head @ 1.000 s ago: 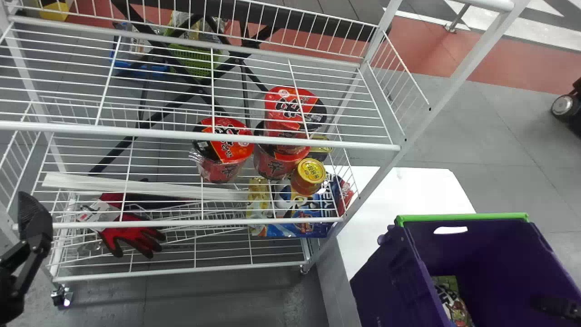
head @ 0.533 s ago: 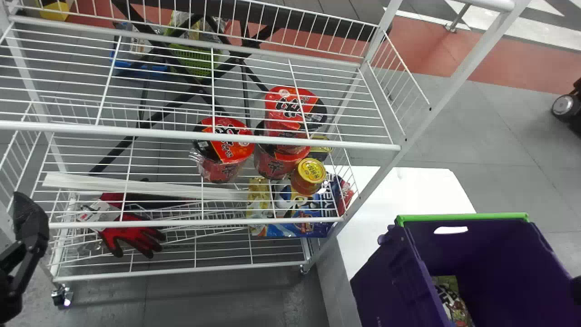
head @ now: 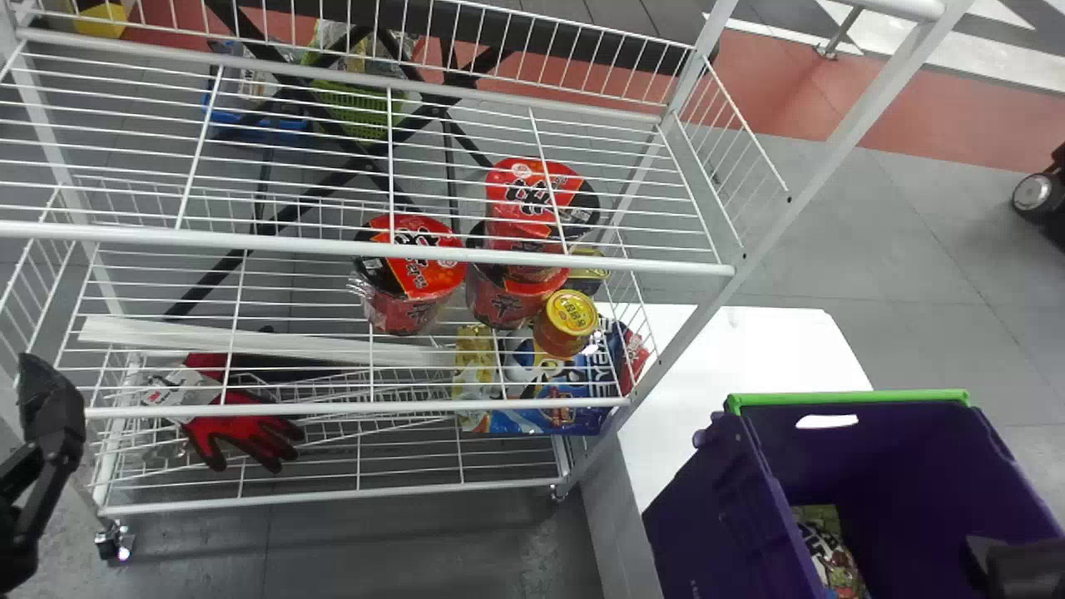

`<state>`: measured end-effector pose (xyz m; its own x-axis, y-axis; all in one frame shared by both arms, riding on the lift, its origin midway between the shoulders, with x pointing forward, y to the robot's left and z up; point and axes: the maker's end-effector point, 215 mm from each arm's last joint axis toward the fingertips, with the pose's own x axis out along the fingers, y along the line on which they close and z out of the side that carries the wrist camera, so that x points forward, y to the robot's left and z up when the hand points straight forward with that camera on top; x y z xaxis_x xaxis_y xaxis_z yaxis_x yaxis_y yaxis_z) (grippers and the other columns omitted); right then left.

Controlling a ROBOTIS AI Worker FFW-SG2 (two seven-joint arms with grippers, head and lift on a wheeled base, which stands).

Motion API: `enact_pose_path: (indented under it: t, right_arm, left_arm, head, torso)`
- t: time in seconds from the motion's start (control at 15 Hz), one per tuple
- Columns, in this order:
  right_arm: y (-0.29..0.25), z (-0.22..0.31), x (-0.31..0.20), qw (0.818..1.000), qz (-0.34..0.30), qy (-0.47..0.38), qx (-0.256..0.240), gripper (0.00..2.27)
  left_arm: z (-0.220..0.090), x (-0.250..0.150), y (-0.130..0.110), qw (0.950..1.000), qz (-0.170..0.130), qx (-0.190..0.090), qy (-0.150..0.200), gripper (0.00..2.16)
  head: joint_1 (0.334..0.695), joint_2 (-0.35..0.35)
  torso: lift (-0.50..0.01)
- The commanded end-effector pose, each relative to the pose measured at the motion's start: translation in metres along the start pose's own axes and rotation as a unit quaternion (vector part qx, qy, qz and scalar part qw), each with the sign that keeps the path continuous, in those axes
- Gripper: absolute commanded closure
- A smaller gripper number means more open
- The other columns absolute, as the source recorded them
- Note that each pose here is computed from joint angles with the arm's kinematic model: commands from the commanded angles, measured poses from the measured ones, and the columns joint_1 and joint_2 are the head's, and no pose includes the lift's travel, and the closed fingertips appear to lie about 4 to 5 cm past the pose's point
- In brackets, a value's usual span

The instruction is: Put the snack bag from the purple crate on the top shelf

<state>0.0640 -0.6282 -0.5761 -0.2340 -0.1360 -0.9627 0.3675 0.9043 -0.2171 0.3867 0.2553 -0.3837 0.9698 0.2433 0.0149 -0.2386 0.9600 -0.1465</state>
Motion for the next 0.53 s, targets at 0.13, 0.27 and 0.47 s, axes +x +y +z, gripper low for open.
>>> enact_pose_path:
  t: [0.13,0.27,0.47]
  right_arm:
    - [-0.002,-0.032,0.017,0.996,-0.047,0.067,-0.025,0.13]
    - [-0.01,-0.037,0.021,0.993,-0.075,0.086,-0.037,0.13]
    - [-0.023,-0.047,0.025,0.984,-0.118,0.119,-0.053,0.13]
  left_arm:
    - [0.003,0.0,0.003,0.9999,0.005,-0.007,-0.009,0.11]
    - [0.002,0.001,0.005,0.9999,0.007,-0.007,-0.009,0.11]
    - [0.001,0.0,0.007,0.9999,0.009,-0.008,-0.01,0.11]
  head:
    - [0.695,-0.35]
    - [0.695,-0.35]
    - [0.695,-0.35]
  torso:
    - [-0.451]
    - [-0.451]
    - [-0.451]
